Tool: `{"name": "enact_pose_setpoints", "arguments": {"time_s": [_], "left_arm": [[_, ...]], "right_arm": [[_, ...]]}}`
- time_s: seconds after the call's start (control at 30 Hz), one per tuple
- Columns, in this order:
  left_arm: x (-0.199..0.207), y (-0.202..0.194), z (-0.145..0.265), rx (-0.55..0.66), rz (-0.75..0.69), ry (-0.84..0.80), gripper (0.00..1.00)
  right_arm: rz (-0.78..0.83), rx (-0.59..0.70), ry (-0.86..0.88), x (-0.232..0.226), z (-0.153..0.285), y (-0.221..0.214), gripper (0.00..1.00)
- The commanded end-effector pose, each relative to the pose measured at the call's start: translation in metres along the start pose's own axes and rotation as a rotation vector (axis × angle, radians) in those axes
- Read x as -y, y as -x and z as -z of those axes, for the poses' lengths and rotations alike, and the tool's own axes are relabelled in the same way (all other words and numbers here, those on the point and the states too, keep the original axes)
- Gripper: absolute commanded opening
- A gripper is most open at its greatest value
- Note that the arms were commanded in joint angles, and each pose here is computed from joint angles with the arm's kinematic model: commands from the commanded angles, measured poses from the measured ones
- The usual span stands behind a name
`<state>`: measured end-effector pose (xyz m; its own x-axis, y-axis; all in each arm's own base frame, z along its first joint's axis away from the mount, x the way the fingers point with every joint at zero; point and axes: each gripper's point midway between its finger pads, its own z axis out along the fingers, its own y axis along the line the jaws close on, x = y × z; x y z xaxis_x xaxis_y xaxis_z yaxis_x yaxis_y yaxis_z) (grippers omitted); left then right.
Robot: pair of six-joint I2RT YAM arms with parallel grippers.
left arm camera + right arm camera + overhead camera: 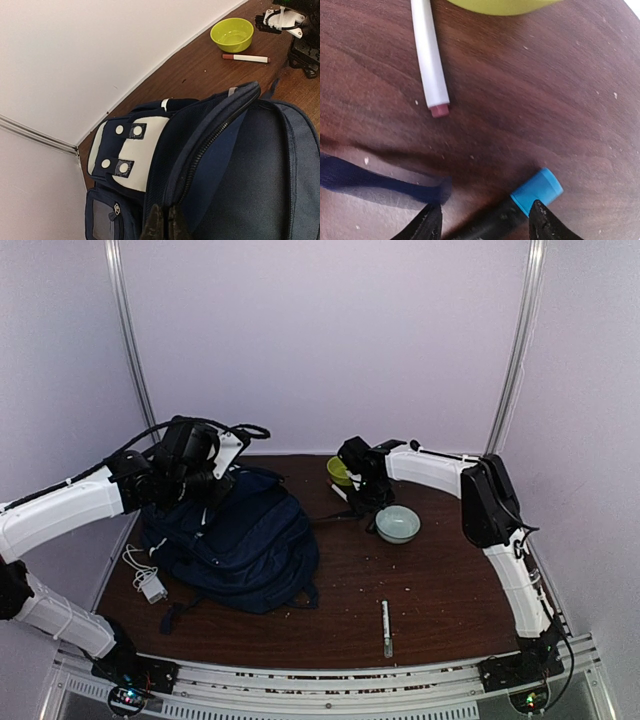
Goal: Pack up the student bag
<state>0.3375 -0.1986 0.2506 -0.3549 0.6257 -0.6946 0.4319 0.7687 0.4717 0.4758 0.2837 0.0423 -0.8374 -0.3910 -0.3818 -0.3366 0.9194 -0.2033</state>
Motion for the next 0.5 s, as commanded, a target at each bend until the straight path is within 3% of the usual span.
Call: {"name": "enact_pose_setpoints", "arguments": {"time_s": [0.0, 0.47], "left_arm": [[-0.020, 0.035, 0.008, 0.132, 0.053, 0.051, 0.00], [-0.019, 0.025, 0.008, 0.118, 0.048, 0.056, 0.00]], "right_arm": [[-0.017, 0.018, -0.067, 0.023, 0.027, -0.003, 0.61], [-0.080, -0.122, -0.016, 0.023, 0.005, -0.045, 0.63]]}}
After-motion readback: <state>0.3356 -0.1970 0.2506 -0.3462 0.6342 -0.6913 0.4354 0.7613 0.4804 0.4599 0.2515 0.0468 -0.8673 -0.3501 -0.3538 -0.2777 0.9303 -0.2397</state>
